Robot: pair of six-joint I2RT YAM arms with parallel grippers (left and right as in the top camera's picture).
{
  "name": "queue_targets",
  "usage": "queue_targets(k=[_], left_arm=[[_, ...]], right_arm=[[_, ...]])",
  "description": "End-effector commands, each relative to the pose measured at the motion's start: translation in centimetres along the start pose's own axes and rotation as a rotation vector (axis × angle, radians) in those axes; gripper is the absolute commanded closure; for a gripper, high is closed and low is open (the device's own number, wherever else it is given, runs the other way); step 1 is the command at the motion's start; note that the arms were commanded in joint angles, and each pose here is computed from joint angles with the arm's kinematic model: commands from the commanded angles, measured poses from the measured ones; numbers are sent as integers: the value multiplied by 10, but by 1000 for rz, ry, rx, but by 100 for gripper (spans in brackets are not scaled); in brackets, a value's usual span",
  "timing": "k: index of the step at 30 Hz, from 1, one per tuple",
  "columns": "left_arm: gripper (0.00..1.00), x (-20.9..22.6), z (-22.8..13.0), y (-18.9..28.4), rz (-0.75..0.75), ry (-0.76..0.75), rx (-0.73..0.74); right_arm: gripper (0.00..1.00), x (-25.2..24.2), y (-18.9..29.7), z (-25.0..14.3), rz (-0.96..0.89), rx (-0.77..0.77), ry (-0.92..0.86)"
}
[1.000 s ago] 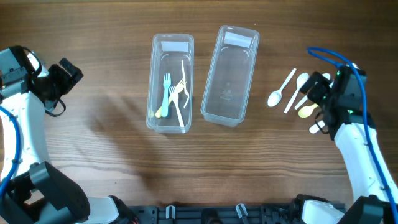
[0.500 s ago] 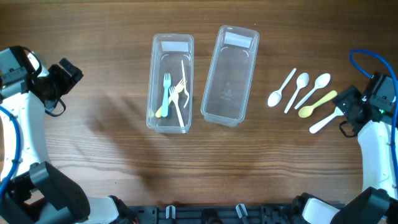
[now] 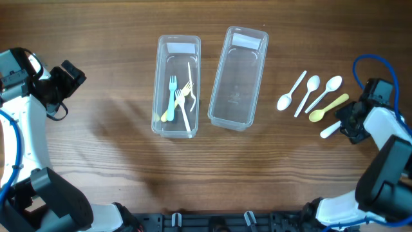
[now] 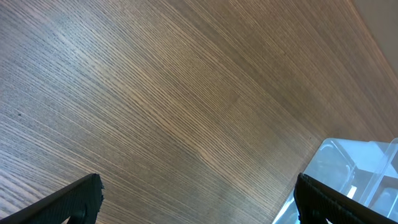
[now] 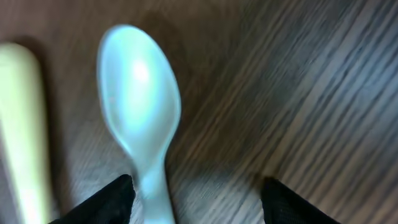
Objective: Pack container
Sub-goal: 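Place the white spoon into the right container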
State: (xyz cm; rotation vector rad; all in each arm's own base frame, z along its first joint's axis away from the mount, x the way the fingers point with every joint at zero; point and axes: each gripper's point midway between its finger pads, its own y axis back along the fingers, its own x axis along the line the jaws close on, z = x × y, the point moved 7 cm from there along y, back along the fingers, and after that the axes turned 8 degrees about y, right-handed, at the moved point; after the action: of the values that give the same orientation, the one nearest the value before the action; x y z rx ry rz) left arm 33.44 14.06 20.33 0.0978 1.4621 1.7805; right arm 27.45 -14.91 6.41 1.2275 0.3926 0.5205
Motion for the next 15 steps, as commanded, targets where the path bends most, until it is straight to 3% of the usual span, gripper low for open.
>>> queue_targets(k=[1, 4, 7, 9, 13, 15], left_arm=[[0, -3, 4, 7, -12, 5, -23], [0, -3, 4, 7, -12, 5, -23], [0, -3, 4, 7, -12, 5, -23], [0, -3, 4, 7, -12, 5, -23], [0, -3, 4, 7, -12, 5, -23], [0, -3, 4, 7, -12, 5, -23]], right_arm=[[29, 3, -14, -3, 3, 37, -22], [32, 4, -20, -4, 5, 50, -21], [53, 9, -21, -3, 45, 49, -22], [72, 11, -21, -3, 64, 55, -23], [79, 11, -21, -4, 64, 61, -21], [94, 11, -21, -4, 65, 63, -20]])
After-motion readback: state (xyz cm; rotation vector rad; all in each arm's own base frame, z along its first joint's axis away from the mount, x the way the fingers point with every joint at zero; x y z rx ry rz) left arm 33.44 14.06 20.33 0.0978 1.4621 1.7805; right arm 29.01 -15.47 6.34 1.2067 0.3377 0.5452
